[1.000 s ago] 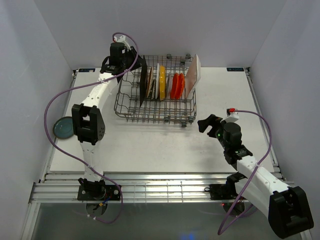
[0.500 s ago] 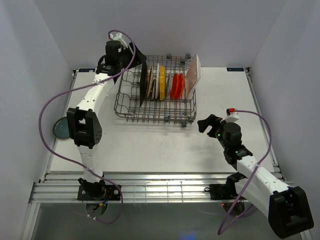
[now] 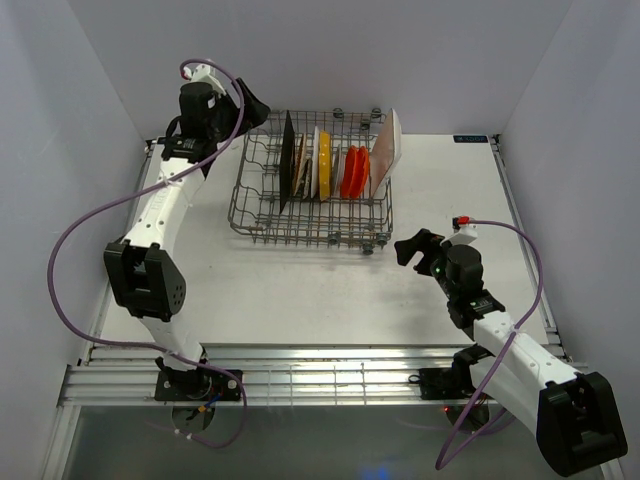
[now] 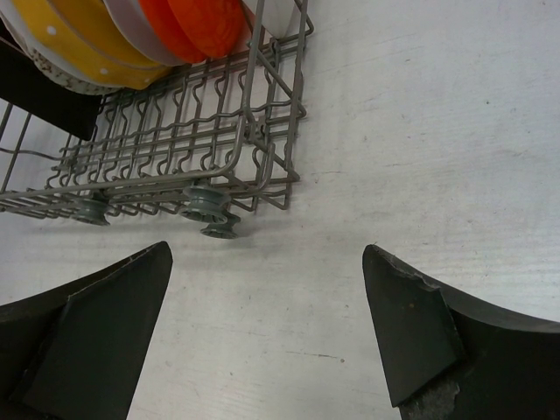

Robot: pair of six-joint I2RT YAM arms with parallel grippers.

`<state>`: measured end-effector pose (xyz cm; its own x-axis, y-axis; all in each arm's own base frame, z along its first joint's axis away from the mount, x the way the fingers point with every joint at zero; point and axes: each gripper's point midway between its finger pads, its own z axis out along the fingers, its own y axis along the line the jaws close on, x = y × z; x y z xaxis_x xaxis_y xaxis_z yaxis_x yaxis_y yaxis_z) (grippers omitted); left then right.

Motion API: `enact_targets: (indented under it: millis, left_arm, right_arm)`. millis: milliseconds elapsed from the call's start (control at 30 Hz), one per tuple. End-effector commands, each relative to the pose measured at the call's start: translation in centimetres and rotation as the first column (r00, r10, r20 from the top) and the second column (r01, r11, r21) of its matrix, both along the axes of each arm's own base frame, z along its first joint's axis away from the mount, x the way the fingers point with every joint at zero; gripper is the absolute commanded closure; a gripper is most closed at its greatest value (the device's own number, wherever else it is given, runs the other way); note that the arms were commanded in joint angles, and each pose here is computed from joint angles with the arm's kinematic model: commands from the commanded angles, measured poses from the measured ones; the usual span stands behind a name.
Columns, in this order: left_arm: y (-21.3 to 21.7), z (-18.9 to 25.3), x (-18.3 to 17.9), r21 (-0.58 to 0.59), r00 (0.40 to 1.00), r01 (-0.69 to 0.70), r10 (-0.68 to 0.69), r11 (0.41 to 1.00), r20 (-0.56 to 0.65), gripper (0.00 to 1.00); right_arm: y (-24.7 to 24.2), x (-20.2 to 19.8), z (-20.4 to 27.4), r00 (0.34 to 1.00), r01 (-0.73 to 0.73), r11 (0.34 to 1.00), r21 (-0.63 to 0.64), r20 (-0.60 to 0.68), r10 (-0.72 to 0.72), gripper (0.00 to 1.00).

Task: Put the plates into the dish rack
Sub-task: Insert the plate into the dish rack.

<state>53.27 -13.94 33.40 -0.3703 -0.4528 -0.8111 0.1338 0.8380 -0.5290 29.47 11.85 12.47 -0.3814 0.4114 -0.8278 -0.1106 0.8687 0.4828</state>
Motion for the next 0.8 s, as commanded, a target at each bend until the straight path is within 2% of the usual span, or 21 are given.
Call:
enact_targets:
  millis: [0, 100, 133, 200, 367, 600, 767]
  left_arm:
    - [1.7, 0.9, -2.0, 0.017, 0.997, -0.079, 0.080, 0.997, -0.017, 0.02]
    - [2.6, 0.8, -3.4, 0.008, 0.991, -0.127, 0.128, 0.992, -0.033, 0.02]
    - [2.9, 0.4, -5.4, -0.027, 0.988, -0.145, 0.143, 0.989, -0.059, 0.02]
    - [3.0, 0.2, -6.3, -0.034, 0.987, -0.148, 0.145, 0.988, -0.067, 0.02]
    - [3.5, 0.0, -9.4, -0.045, 0.986, -0.154, 0.150, 0.987, -0.074, 0.02]
    - [6.4, -1.0, -13.9, -0.011, 0.964, -0.260, 0.259, 0.965, -0.052, 0.02]
    - [8.4, -3.9, -16.6, 0.032, 0.939, -0.336, 0.337, 0.941, -0.072, 0.02]
  right_arm:
    - [0.2, 1.0, 2.8, 0.996, -0.001, 1.000, 0.012, 0.086, 0.000, 0.05]
    - [0.3, 1.0, 2.8, 0.996, -0.004, 1.000, 0.013, 0.086, 0.003, 0.02]
    - [0.4, 1.0, 2.8, 0.996, -0.011, 1.000, 0.012, 0.085, 0.010, 0.06]
    - [0.4, 1.0, 2.7, 0.996, -0.012, 1.000, 0.012, 0.083, 0.011, 0.10]
    - [0.3, 0.9, 3.0, 0.996, -0.008, 1.000, 0.012, 0.091, 0.007, 0.10]
    - [0.1, 0.8, 2.9, 0.995, 0.001, 1.000, 0.013, 0.096, -0.002, 0.10]
    - [0.1, 0.8, 2.8, 0.996, -0.002, 1.000, 0.013, 0.094, 0.001, 0.10]
